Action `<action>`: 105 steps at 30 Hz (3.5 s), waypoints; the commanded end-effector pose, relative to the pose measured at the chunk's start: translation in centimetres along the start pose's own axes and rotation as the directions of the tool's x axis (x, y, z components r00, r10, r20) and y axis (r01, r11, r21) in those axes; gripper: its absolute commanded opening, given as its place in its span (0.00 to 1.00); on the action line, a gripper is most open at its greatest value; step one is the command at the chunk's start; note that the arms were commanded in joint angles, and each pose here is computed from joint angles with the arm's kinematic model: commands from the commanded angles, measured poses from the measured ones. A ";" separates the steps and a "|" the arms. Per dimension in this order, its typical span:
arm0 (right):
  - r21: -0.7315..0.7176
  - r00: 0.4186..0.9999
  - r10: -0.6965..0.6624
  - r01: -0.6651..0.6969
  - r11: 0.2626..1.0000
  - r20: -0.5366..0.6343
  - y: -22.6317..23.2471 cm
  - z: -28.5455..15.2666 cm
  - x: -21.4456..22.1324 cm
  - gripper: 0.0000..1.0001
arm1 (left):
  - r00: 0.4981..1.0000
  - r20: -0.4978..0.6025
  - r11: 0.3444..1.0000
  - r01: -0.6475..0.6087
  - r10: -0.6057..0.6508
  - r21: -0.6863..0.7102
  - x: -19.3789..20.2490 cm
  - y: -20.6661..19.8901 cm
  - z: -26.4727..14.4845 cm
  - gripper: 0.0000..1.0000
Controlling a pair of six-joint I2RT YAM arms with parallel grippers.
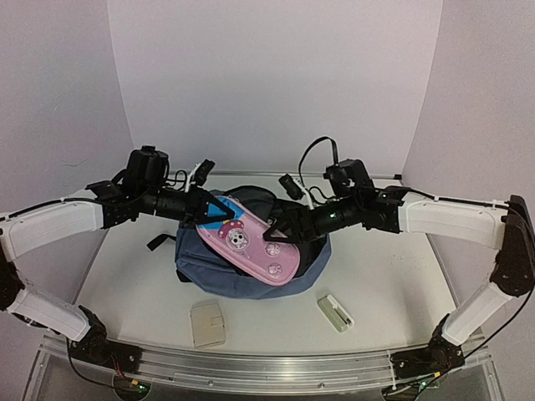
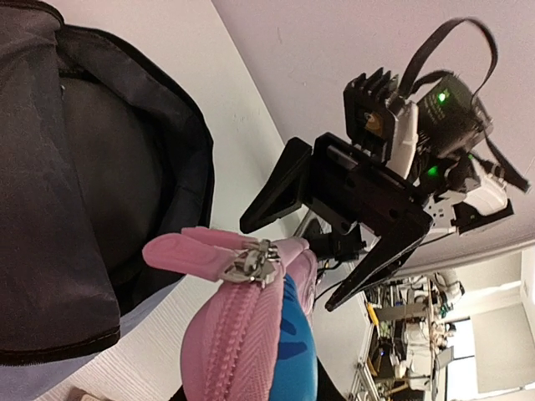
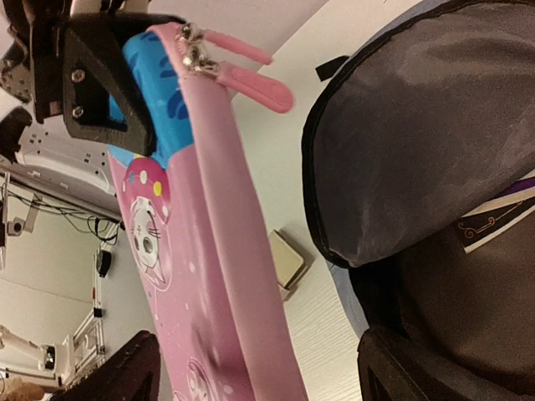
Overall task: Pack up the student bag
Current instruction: Place the stationery in the student bag.
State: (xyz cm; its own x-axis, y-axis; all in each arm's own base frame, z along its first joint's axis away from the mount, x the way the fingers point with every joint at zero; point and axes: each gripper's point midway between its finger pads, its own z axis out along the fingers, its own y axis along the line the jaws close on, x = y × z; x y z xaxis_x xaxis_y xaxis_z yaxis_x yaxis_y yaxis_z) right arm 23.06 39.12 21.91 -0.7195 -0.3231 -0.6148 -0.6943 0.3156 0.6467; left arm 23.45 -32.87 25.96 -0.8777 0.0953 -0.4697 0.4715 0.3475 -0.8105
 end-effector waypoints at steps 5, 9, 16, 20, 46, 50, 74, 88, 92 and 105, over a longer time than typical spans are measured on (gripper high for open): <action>-0.041 0.919 0.066 -0.054 0.998 0.388 2.2 -4.2 -5.2 0.93 | 0.914 0.389 0.985 -0.157 0.117 0.073 -5.4 -6.2 -5.4 0.00; -0.188 0.881 0.160 -0.083 0.979 0.444 3.7 -4.8 -5.6 0.94 | 0.886 0.448 0.975 -0.189 0.119 0.114 -6.1 -7.5 -6.3 0.00; -0.371 0.841 0.256 -0.071 0.926 0.477 5.8 -5.9 -6.0 0.76 | 0.908 0.406 0.978 -0.166 0.102 0.125 -6.0 -6.9 -5.2 0.00; -0.409 0.839 0.273 -0.067 0.910 0.470 6.3 -6.1 -6.2 0.47 | 0.914 0.396 0.982 -0.150 0.093 0.115 -5.9 -6.2 -4.8 0.00; 0.290 0.778 0.279 -0.502 0.815 0.563 -12.4 -13.9 -0.6 0.01 | 0.886 0.357 0.824 0.425 -0.294 -0.376 0.7 13.8 -4.1 1.00; 0.315 0.819 0.318 -0.497 0.808 0.477 -13.1 -12.5 1.7 0.01 | 0.875 0.370 0.820 0.445 -0.313 -0.359 0.4 14.4 -3.5 0.99; 0.135 0.950 0.285 -0.301 0.944 0.126 -8.7 -3.6 3.1 0.00 | 0.907 0.349 0.955 0.283 -0.237 -0.088 -3.0 9.0 -1.6 0.00; 0.070 0.955 0.274 -0.283 0.957 0.110 -7.6 -3.2 2.9 0.00 | 0.954 0.296 0.996 0.037 -0.058 0.075 -2.5 1.7 -3.5 0.00; 0.027 0.944 0.280 -0.289 0.957 0.174 -7.7 -2.1 2.0 0.00 | 0.955 0.296 0.993 -0.002 -0.033 0.116 -2.8 0.3 -3.6 0.00; -0.032 0.946 0.247 -0.246 0.969 0.212 -6.4 1.4 0.5 0.00 | 0.966 0.258 0.985 -0.051 0.006 0.166 -3.4 -1.6 -2.7 0.00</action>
State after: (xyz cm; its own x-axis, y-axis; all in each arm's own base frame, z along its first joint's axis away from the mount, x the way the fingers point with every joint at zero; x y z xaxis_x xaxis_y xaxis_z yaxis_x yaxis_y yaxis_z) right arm 25.87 36.38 12.94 -0.9003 -0.1118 -0.4207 -0.4238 0.4463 0.7882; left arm 25.50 -30.28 24.69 -0.8892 -0.1456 -0.4337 0.3824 0.2839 -0.8793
